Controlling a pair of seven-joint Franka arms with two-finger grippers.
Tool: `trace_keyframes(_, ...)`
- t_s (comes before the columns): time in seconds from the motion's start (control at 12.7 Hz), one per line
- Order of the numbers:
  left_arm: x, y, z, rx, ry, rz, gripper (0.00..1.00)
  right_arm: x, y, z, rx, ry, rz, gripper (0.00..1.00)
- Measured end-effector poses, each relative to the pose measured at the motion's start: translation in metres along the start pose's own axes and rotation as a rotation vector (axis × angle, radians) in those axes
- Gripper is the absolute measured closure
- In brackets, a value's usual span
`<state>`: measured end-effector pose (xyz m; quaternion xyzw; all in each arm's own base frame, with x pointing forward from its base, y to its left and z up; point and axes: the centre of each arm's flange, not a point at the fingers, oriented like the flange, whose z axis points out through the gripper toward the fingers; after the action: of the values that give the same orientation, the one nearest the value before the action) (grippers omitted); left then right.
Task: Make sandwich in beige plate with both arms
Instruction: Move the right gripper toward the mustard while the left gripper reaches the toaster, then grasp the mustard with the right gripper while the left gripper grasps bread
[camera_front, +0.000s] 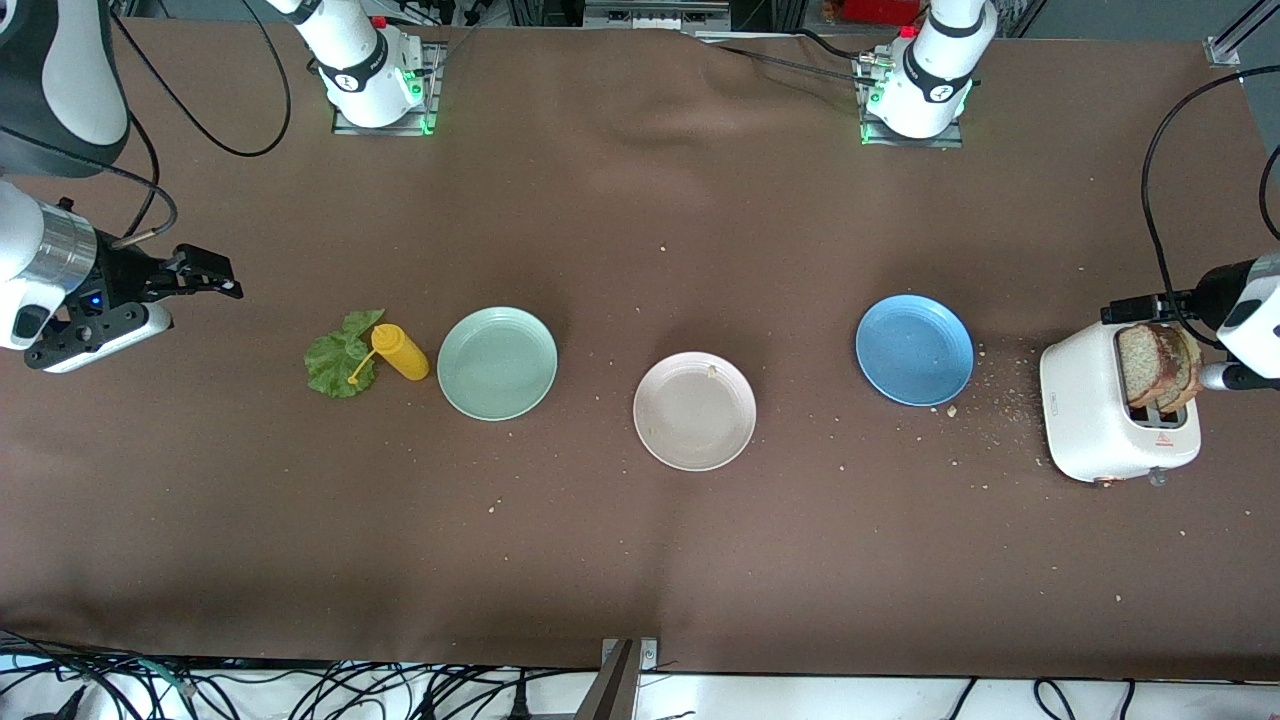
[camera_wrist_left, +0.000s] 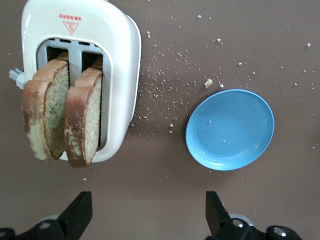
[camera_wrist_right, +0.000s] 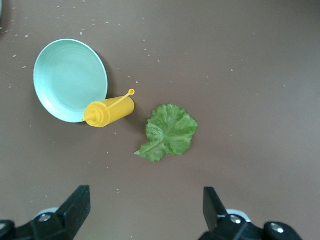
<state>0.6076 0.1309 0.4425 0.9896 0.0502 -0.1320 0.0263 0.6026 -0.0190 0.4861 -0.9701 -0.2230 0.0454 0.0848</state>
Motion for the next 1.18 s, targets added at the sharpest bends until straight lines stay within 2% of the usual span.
trace_keyframes(0.16,0.014,-0.010,0.017,-0.001,0.012,0.019,0.00,-0.002,0.017,0.013,0.095,0.047,-0.113,0.00)
trace_keyframes(0.32,0.019,-0.024,0.028,-0.007,0.007,0.043,0.00,-0.003,0.039,0.031,0.218,0.143,-0.245,0.00)
trace_keyframes(0.47,0.021,-0.037,0.034,-0.014,-0.001,0.072,0.02,-0.005,0.060,0.051,0.291,0.219,-0.351,0.00)
trace_keyframes(0.63,0.022,-0.040,0.037,-0.016,-0.005,0.078,0.02,0.005,0.068,0.074,0.378,0.364,-0.520,0.00)
trace_keyframes(0.95,0.027,-0.047,0.045,-0.017,0.000,0.074,0.02,0.007,0.091,0.130,0.442,0.489,-0.723,0.00)
trace_keyframes(1.18,0.031,-0.056,0.054,-0.020,0.001,0.073,0.03,0.003,0.102,0.170,0.494,0.570,-0.822,0.00)
